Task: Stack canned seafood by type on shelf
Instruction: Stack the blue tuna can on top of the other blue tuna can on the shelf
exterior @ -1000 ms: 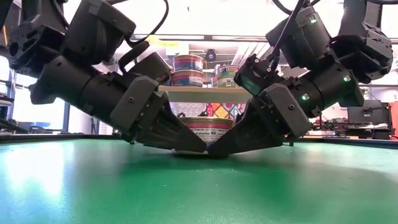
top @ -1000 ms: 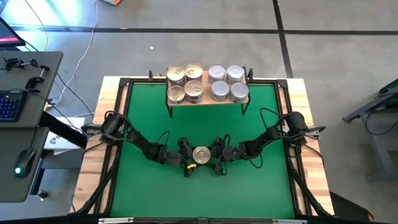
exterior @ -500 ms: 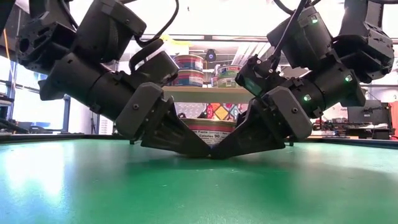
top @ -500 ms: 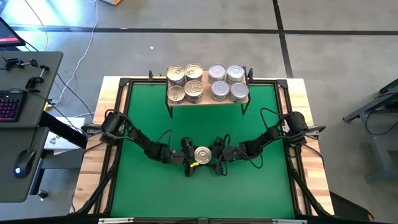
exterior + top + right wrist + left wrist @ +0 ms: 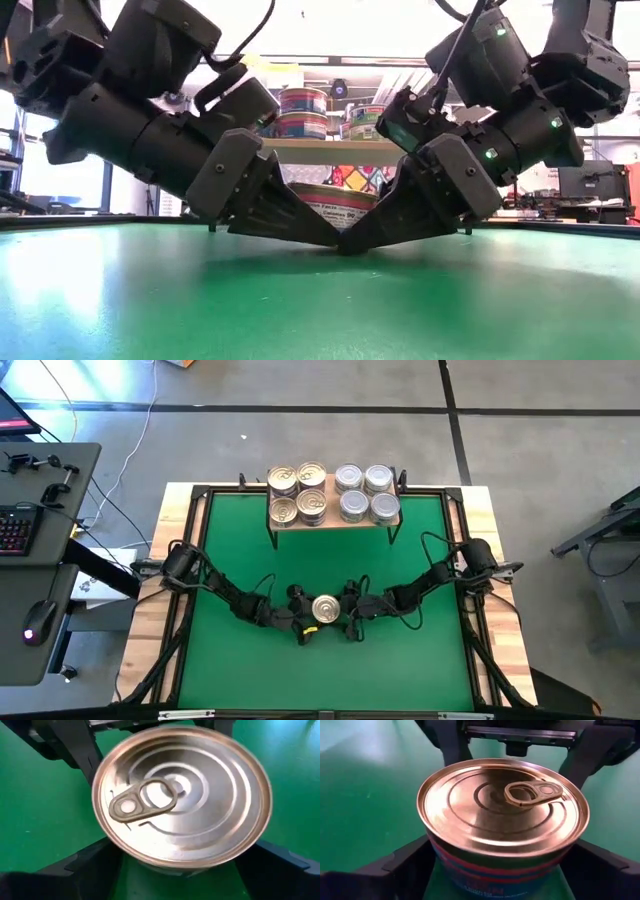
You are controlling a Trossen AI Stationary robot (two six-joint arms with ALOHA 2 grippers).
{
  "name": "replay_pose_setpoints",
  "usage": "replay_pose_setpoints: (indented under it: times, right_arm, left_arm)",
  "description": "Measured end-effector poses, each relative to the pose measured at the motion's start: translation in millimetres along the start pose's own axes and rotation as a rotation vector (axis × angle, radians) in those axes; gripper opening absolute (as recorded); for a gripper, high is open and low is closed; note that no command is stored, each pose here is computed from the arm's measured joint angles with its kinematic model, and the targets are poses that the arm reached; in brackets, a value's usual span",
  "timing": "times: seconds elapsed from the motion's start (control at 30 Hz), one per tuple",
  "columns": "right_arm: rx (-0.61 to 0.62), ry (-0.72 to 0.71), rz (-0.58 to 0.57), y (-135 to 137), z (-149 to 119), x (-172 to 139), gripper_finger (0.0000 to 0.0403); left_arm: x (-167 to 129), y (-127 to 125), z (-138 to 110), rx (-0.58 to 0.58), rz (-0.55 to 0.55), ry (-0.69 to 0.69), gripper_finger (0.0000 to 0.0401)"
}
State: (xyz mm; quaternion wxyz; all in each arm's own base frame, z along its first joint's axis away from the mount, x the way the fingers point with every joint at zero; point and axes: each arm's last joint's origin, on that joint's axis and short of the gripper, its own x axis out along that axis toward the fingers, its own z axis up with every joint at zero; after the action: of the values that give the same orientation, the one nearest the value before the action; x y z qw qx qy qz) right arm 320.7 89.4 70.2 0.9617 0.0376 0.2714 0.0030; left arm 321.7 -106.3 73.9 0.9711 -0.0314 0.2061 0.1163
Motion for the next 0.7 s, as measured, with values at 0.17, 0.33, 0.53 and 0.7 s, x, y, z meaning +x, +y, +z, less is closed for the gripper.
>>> replay_pose_setpoints:
  times: [0.17, 0.33, 0.53, 0.7]
  right_arm:
    - [-0.019, 0.086, -0.022, 6.6, 5.6, -14.5, 0.0357]
    - [-0.009, 0.173, -0.055, 8.5, 8.5, -29.4, 0.0357]
    - [-0.011, 0.236, -0.091, 13.5, 8.5, -43.0, 0.0357]
    - [-0.056, 0.232, -0.126, 19.1, 10.1, -52.0, 0.0357]
  left_arm:
    - [-8.1, -9.3, 2.6, -0.055, 0.083, -0.079, 0.0354]
    - [-17.6, -19.4, -2.4, -0.069, 0.124, -0.093, 0.0353]
    - [-50.6, -32.3, 24.5, -0.074, 0.198, -0.162, 0.0352]
    - [-92.2, -13.3, 70.5, -0.032, 0.302, -0.158, 0.0352]
